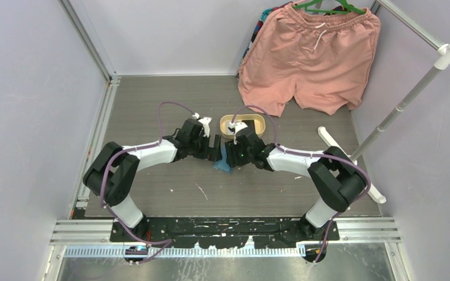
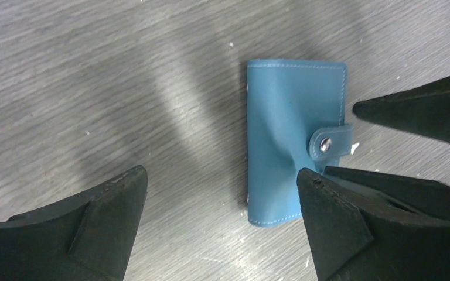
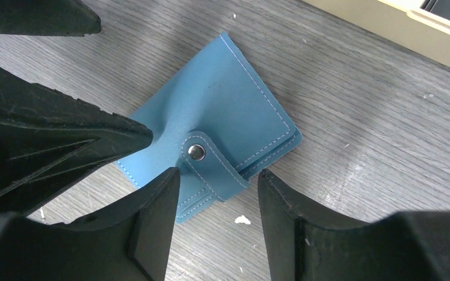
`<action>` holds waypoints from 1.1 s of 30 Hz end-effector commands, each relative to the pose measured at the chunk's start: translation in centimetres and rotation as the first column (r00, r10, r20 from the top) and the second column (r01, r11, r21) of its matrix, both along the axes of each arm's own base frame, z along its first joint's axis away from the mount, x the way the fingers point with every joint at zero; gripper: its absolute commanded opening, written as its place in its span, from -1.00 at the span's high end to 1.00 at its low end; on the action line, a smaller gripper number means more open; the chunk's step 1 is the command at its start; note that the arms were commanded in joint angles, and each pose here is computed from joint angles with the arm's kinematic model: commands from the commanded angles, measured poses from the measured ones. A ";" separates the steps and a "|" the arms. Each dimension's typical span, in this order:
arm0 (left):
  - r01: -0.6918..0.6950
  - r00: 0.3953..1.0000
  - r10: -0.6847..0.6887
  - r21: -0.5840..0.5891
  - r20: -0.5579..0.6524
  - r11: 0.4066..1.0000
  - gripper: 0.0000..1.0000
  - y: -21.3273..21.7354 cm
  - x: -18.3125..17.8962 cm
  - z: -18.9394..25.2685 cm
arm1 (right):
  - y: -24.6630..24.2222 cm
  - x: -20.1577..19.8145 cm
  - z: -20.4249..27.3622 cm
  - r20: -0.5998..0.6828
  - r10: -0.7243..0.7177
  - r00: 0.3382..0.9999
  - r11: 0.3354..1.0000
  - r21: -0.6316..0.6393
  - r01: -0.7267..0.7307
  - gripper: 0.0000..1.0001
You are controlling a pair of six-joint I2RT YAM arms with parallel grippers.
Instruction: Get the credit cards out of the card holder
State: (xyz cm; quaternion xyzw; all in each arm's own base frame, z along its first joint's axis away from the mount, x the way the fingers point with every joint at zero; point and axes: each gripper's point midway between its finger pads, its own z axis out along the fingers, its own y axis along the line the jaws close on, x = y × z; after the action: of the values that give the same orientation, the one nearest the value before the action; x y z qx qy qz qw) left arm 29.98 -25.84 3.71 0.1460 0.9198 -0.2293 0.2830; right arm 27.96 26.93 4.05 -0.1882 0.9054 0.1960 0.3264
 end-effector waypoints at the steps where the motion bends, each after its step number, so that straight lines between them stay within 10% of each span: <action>1: -0.011 0.998 0.011 -0.010 -0.060 1.000 -0.99 -0.3 -0.3 -1.9 | 1.6 1.8 1.4 0.066 0.009 0.998 0.999 0.043 -0.012 -0.08; 9: -0.019 0.998 0.025 0.108 -0.054 0.994 -0.98 1.0 -0.3 -2.8 | 1.9 1.8 0.0 0.039 0.021 0.999 1.000 0.021 -0.022 0.22; 15: -0.032 0.996 0.045 0.160 -0.075 0.987 -0.97 1.6 -0.7 -4.1 | 1.6 1.7 -0.4 0.039 0.014 0.999 1.000 0.008 -0.014 0.96; 33: 0.012 0.983 0.019 0.168 -0.184 0.986 -0.88 0.0 -2.7 -9.0 | 4.5 -1.7 4.9 0.241 0.160 0.957 0.906 0.349 -0.239 0.97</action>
State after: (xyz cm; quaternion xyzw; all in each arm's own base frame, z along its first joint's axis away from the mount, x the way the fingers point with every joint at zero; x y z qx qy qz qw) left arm 34.28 -29.29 3.18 0.1451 0.9026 -0.2200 0.3404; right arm 25.78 27.89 3.93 -0.2047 0.8619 0.2837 0.3670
